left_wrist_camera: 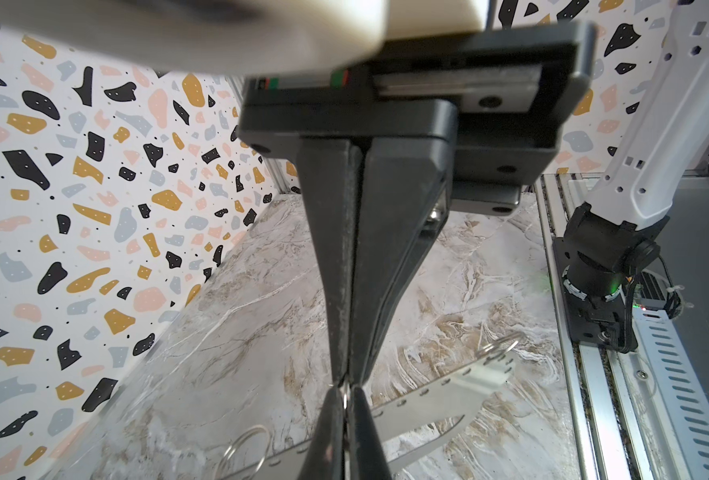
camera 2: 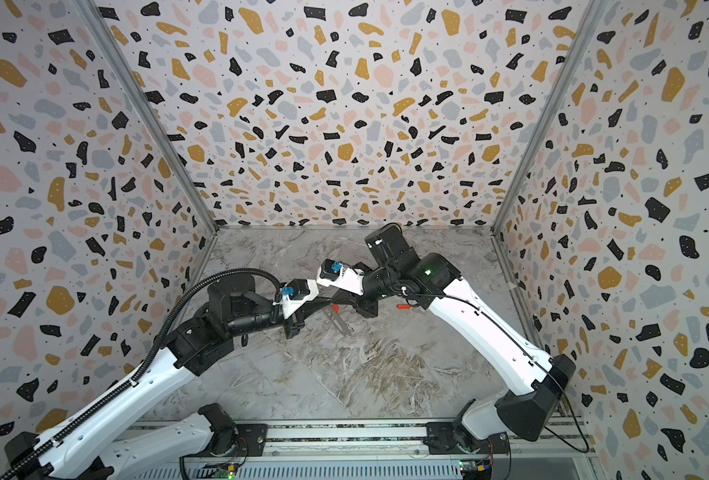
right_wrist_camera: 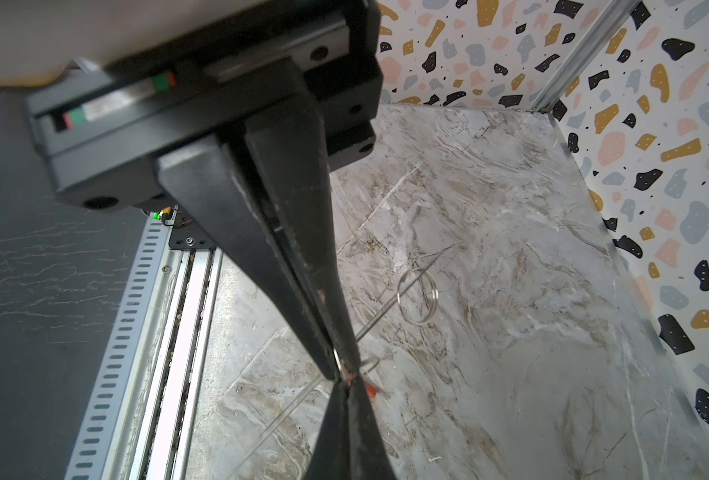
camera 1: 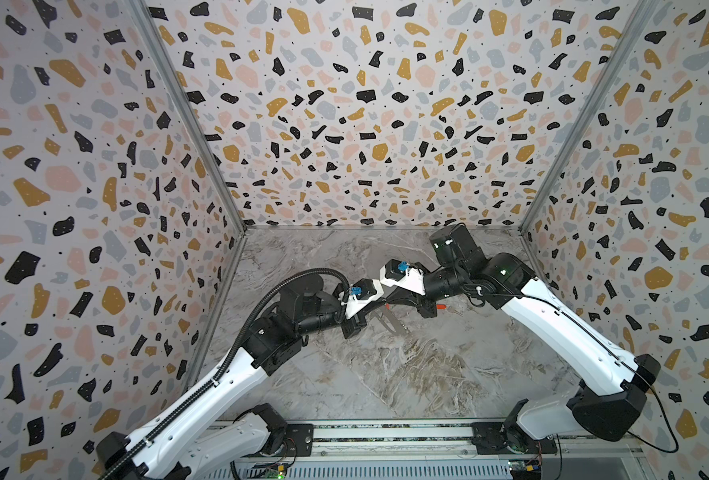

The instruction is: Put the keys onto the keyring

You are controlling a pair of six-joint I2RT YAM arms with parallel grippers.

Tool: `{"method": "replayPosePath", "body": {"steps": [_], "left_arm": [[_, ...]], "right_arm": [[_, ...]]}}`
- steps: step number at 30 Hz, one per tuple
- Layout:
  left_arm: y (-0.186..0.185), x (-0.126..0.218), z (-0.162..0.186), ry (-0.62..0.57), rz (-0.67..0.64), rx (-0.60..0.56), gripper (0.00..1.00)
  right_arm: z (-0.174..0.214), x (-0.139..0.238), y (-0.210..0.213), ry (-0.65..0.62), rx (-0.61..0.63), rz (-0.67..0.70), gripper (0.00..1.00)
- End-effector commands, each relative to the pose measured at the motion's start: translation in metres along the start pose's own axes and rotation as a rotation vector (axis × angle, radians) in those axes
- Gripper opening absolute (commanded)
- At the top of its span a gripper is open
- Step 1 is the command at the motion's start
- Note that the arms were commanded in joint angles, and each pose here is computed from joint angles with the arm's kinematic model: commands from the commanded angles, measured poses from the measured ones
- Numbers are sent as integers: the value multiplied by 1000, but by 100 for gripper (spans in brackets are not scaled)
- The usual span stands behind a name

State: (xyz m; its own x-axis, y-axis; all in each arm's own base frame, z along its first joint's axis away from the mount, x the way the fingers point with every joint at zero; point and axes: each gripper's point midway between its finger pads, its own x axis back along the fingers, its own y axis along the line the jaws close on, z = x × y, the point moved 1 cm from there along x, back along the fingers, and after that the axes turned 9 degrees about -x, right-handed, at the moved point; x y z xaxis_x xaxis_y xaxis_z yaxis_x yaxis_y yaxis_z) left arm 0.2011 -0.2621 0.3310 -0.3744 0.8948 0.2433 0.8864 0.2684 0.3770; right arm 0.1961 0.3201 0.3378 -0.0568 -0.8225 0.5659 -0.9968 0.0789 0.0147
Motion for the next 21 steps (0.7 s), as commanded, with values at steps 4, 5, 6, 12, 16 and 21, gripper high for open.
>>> {"method": "replayPosePath", "body": {"steps": [4, 5, 6, 12, 16, 21], "left_arm": [[13, 9, -30, -168, -89, 5, 0], [13, 10, -30, -180, -90, 13, 0], [13, 10, -32, -195, -90, 18, 0], [10, 9, -37, -249, -73, 57, 0], [8, 8, -37, -275, -57, 79, 0], [5, 10, -39, -320, -53, 103, 0]], "right_arm": [[-9, 13, -1, -161, -42, 111, 24], [-8, 15, -1, -186, -48, 128, 28], [-5, 17, -2, -212, -60, 148, 29], [0, 20, 11, -332, -76, 135, 34], [-3, 15, 15, -377, -81, 102, 36], [-9, 9, 16, -427, -74, 98, 35]]}}
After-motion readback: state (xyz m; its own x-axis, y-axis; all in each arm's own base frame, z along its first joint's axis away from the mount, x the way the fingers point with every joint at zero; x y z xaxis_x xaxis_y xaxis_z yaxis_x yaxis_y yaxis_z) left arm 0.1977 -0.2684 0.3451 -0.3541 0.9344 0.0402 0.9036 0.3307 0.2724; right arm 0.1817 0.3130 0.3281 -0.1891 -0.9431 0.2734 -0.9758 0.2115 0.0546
